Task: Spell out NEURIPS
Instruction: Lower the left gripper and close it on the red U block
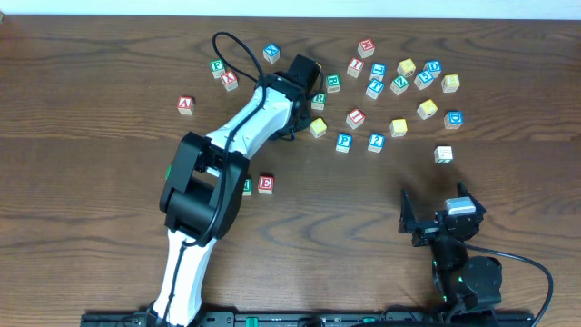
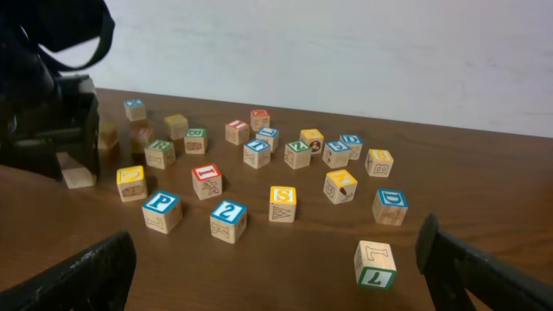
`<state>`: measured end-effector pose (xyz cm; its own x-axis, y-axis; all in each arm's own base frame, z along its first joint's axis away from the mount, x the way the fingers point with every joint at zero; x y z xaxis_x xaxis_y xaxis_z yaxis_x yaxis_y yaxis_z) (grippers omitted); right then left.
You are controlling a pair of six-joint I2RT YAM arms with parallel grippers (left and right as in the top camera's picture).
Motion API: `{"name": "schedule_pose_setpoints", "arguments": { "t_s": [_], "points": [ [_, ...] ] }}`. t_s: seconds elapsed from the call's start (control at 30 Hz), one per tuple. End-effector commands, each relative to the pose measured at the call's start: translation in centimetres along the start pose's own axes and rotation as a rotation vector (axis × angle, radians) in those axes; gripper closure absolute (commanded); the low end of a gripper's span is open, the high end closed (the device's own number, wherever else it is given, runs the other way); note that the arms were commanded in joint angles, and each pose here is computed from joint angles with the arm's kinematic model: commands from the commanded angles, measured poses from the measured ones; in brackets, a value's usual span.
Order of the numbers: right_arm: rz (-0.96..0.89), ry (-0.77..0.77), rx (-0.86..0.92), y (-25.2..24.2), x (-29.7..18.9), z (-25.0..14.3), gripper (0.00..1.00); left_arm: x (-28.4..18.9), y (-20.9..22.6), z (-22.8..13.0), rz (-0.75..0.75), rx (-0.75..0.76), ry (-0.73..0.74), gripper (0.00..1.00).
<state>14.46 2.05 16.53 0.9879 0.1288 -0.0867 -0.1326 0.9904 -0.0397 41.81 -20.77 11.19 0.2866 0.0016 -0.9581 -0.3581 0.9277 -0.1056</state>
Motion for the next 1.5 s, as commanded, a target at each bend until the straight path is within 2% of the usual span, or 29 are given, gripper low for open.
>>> {"name": "schedule_pose_setpoints", "arguments": {
  "t_s": [0.0,1.47],
  "points": [
    [-0.012,0.0,-0.011,-0.16,-0.01,-0.09,0.01,-2.81,-0.46,1.14,-0.053,0.007,-0.048,0.56],
    [-0.012,0.0,-0.011,-0.16,-0.01,-0.08,0.01,-2.04,-0.25,0.81,-0.029,0.007,-0.027,0.56]
  ]
}}
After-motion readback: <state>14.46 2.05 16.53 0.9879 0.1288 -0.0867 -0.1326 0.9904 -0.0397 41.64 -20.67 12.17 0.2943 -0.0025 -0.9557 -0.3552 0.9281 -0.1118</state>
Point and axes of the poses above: each gripper's point midway between its finger pads, its own x axis out along the fingers, its own y axis along the line the jaws close on, z = x × y, the point moved 10 cm from there along -x, back along the fingers
